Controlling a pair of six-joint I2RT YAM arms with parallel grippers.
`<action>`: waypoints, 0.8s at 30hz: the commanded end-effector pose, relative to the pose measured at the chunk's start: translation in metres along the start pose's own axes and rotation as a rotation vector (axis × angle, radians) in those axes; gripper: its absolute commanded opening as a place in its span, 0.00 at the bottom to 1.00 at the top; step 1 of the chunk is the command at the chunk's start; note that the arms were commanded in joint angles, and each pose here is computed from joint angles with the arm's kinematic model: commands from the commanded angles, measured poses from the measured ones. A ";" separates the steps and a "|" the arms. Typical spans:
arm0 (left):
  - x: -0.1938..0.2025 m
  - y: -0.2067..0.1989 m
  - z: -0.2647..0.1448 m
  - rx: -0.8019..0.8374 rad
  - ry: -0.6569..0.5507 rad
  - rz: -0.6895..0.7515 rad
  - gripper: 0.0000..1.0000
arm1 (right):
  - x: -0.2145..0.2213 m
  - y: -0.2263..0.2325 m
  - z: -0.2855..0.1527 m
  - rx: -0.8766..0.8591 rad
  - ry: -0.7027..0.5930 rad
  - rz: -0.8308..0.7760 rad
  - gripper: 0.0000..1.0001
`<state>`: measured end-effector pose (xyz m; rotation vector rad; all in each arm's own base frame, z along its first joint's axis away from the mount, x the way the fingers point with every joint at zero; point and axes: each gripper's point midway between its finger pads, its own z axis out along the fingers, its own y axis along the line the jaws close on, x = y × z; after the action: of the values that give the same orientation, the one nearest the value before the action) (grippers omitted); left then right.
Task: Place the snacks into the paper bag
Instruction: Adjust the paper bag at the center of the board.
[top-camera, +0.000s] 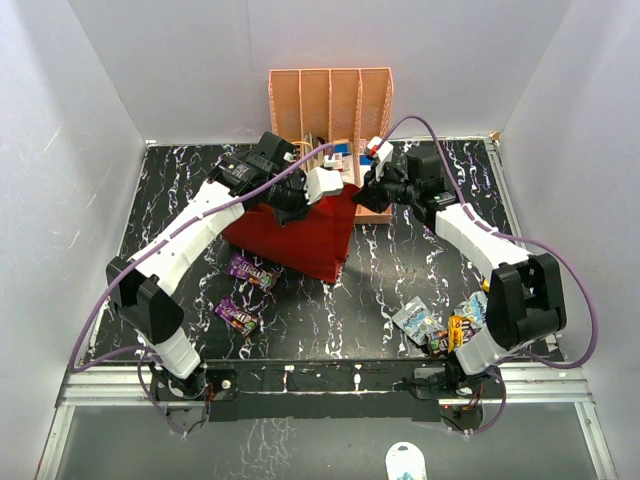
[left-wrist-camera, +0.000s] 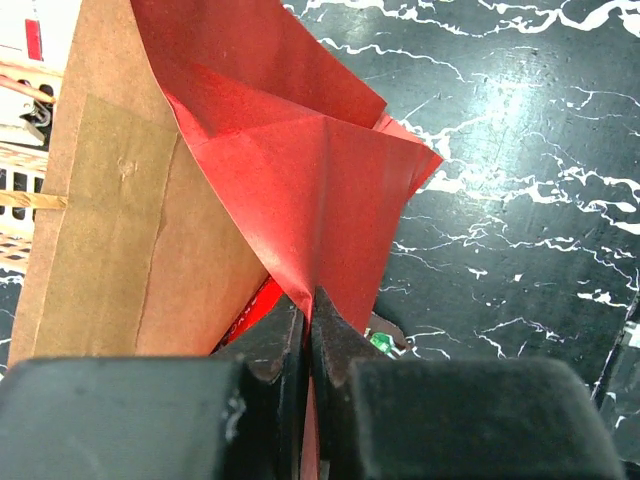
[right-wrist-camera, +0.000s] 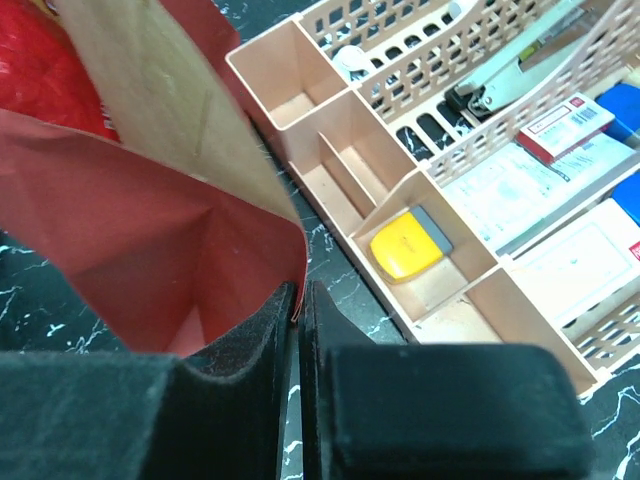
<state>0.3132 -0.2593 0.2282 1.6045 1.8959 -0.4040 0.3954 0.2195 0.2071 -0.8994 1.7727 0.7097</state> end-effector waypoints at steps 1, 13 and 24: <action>-0.032 -0.001 -0.022 0.004 -0.105 0.068 0.00 | -0.004 -0.032 0.001 0.128 0.017 0.024 0.11; -0.067 -0.016 -0.021 0.151 -0.250 0.228 0.00 | -0.011 -0.034 0.006 0.107 0.031 0.058 0.28; -0.056 -0.014 0.014 0.209 -0.229 0.232 0.00 | 0.017 -0.050 -0.003 0.176 0.127 0.100 0.38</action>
<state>0.3082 -0.2968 0.2368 1.7961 1.6461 -0.6141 0.4168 0.1986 0.1762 -0.7862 1.9814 0.6347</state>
